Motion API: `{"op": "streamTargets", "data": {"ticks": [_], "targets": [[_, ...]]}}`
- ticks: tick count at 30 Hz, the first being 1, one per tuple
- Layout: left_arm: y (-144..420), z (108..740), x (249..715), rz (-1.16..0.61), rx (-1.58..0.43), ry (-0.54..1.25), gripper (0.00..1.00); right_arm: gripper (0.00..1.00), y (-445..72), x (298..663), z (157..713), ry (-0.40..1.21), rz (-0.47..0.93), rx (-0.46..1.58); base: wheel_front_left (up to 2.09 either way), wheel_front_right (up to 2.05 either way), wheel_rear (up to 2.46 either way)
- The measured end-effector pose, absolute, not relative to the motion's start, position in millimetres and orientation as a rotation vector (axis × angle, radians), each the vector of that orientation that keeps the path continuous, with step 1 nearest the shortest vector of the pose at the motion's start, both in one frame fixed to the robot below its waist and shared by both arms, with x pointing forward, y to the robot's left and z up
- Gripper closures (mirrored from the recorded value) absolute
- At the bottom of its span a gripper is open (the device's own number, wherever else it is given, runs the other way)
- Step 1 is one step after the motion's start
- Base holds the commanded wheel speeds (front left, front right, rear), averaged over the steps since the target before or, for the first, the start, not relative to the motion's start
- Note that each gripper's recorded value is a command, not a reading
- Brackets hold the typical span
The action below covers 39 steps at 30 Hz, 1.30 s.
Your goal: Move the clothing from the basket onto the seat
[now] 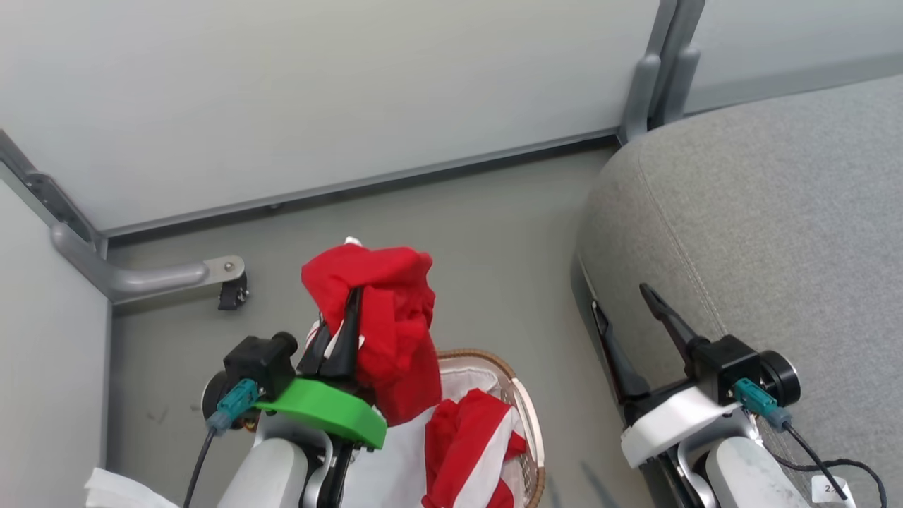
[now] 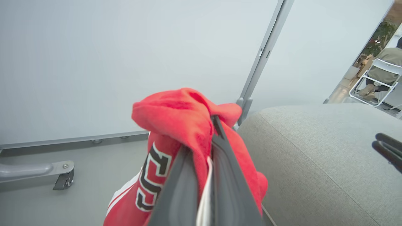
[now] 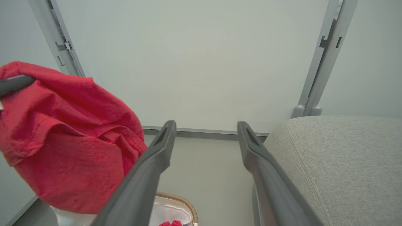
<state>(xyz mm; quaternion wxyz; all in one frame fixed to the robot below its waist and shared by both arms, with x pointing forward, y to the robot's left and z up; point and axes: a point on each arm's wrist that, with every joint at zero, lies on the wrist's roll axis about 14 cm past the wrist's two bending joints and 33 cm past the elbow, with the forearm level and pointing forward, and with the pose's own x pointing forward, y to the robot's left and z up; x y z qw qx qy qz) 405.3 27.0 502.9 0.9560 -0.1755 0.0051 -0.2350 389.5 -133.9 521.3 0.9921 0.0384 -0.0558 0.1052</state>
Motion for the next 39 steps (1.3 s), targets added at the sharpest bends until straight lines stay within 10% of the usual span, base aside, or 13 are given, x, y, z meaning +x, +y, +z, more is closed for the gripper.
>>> {"op": "streamTargets", "data": {"ticks": [39], "targets": [[3.0,593.6,399.1,-0.628,-0.387,-0.208,1.0,0.0,70.1,364.3,522.6,-0.08,0.871,0.084,0.0,0.0,0.0]]}}
